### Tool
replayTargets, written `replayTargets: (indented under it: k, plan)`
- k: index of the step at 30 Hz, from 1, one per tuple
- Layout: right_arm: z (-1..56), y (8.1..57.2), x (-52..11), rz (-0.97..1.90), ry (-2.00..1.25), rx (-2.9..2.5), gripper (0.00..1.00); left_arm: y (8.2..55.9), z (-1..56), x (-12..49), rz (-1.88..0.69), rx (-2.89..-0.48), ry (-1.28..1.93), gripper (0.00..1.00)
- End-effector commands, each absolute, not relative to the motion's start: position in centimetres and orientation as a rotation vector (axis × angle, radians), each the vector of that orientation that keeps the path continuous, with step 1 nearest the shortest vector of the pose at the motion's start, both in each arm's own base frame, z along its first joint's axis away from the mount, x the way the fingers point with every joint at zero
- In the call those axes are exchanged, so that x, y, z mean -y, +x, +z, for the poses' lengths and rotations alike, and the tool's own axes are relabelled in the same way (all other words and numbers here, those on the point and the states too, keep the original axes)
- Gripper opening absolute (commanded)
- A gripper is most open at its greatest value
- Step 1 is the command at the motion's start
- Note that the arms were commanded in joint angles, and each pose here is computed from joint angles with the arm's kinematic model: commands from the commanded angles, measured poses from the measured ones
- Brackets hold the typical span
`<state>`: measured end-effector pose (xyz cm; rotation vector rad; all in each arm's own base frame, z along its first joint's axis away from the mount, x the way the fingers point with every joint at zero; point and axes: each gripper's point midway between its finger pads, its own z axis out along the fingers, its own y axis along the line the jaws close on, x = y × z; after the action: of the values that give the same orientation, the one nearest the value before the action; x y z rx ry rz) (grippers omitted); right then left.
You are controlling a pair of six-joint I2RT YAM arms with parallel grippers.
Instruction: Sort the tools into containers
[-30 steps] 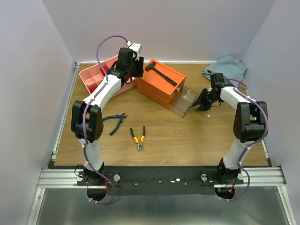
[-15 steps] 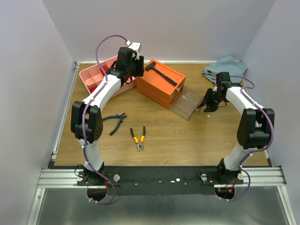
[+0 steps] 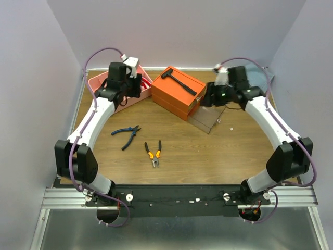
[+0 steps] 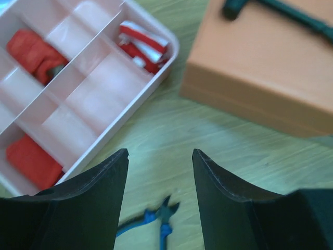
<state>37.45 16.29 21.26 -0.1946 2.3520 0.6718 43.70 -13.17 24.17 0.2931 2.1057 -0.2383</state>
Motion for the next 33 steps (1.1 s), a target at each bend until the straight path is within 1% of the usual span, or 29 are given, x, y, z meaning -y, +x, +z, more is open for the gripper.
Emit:
replayTargets:
  k: [1,2,3,4,5,6,7,8,9,10,11,13,14,16,19,23,33]
  plan:
    - [22.1,31.5,-27.1,0.807,-1.258,-1.884,0.57,41.1,24.3,6.9,-0.174,-2.128,0.192,0.63]
    - [22.0,30.7,-28.5,0.809,-1.358,-1.815,0.57,40.9,24.2,6.3,-0.175,-2.125,0.18,0.63]
    - [21.3,30.7,-29.4,0.831,-1.429,-1.763,0.57,40.8,24.5,5.7,-0.175,-2.114,0.17,0.63]
    - [21.1,31.1,-29.9,0.79,-1.536,-1.655,0.57,40.5,25.2,5.2,-0.171,-2.093,0.159,0.63]
    - [19.9,30.0,-30.3,0.816,-1.634,-1.638,0.57,40.4,25.2,4.3,-0.162,-2.089,0.137,0.63]
    - [20.0,30.0,-31.4,0.854,-1.721,-1.555,0.57,40.1,25.4,4.0,-0.165,-2.08,0.142,0.63]
    - [18.9,30.0,-31.7,0.811,-1.869,-1.424,0.57,39.8,25.7,3.9,-0.164,-2.072,0.144,0.63]
    - [17.9,28.6,-32.1,0.83,-1.958,-1.423,0.57,39.1,26.2,3.5,-0.157,-2.053,0.14,0.63]
    - [18.2,29.0,-32.6,0.801,-2.009,-1.381,0.57,38.7,26.4,3.4,-0.159,-2.04,0.14,0.63]
    - [16.1,29.0,-33.1,0.807,-2.11,-1.318,0.57,38.2,26.6,3.5,-0.17,-2.028,0.15,0.63]
    - [15.0,27.0,-33.1,0.848,-2.205,-1.311,0.57,37.3,26.8,3.5,-0.172,-2.007,0.153,0.63]
    - [12.7,26.4,-33.2,0.794,-2.382,-1.192,0.57,36.4,27.2,3.5,-0.178,-1.983,0.145,0.64]
    - [11.9,25.2,-33.4,0.79,-2.456,-1.134,0.57,35.5,27.3,3.4,-0.174,-1.969,0.137,0.64]
    - [9.8,24.4,-33.0,0.739,-2.569,-1.006,0.57,34.5,27.1,3.3,-0.173,-1.968,0.125,0.64]
    - [8.6,23.5,-33.8,0.649,-2.656,-0.81,0.57,32.7,26.8,2.0,-0.169,-1.962,0.067,0.64]
    - [7.4,23.1,-35.2,0.618,-2.691,-0.701,0.57,31.1,25.8,1.0,-0.144,-1.987,0.039,0.64]
    - [4.0,23.3,-37.0,0.629,-2.757,-0.602,0.56,30.9,25.6,-0.5,-0.178,-1.99,-0.084,0.64]
